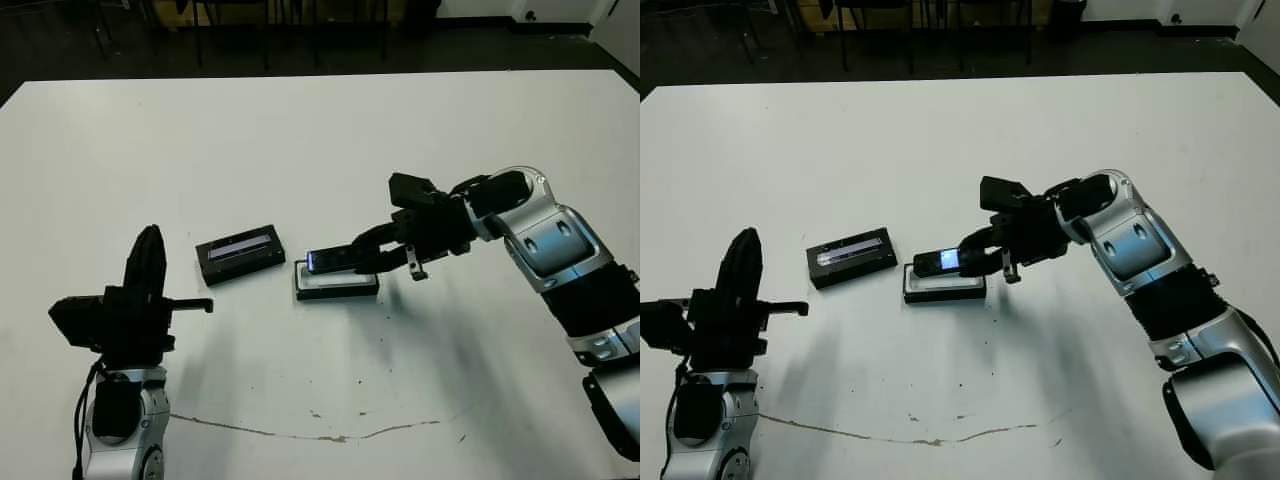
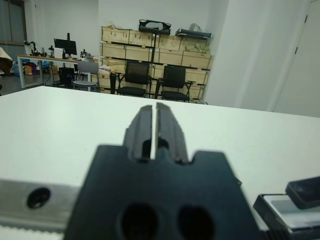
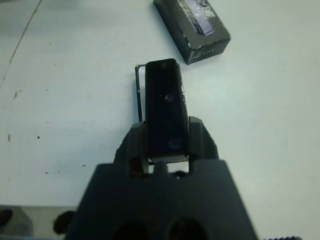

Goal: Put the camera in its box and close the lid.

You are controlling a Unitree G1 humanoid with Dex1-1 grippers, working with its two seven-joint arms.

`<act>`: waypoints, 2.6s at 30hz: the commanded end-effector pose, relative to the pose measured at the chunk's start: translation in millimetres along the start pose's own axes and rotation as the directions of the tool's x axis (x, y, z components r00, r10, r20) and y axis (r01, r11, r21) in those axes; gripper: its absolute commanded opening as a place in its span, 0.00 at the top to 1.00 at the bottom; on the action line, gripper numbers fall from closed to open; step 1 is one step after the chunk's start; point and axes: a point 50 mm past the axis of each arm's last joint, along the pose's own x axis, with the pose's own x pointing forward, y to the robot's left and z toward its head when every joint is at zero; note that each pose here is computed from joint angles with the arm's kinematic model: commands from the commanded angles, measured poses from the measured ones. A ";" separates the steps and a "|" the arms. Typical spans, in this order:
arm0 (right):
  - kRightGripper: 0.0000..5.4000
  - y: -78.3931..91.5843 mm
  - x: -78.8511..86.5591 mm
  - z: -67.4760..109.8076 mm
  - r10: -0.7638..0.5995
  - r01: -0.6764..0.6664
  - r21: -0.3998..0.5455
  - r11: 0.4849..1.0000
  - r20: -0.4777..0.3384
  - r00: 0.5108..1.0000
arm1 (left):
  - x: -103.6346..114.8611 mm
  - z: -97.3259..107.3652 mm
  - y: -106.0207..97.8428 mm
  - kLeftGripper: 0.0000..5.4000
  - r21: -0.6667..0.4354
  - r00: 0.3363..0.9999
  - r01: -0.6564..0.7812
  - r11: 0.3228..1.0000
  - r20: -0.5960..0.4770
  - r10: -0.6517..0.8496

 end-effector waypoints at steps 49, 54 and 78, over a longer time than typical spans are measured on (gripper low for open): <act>0.75 2.3 22.4 6.4 0.062 -0.073 -0.195 0.978 -0.060 0.996 | -6.4 -7.6 2.2 1.00 0.008 0.999 -0.024 1.000 -0.038 0.024; 0.59 -4.8 6.7 6.1 -0.011 0.004 -0.243 0.970 -0.030 1.000 | -6.8 -7.1 1.0 1.00 0.016 0.999 -0.026 1.000 -0.039 0.026; 0.04 23.8 -41.8 -6.7 -0.650 0.629 0.166 0.759 0.233 0.723 | -6.2 -3.7 3.7 1.00 0.037 1.000 0.013 0.999 -0.027 -0.012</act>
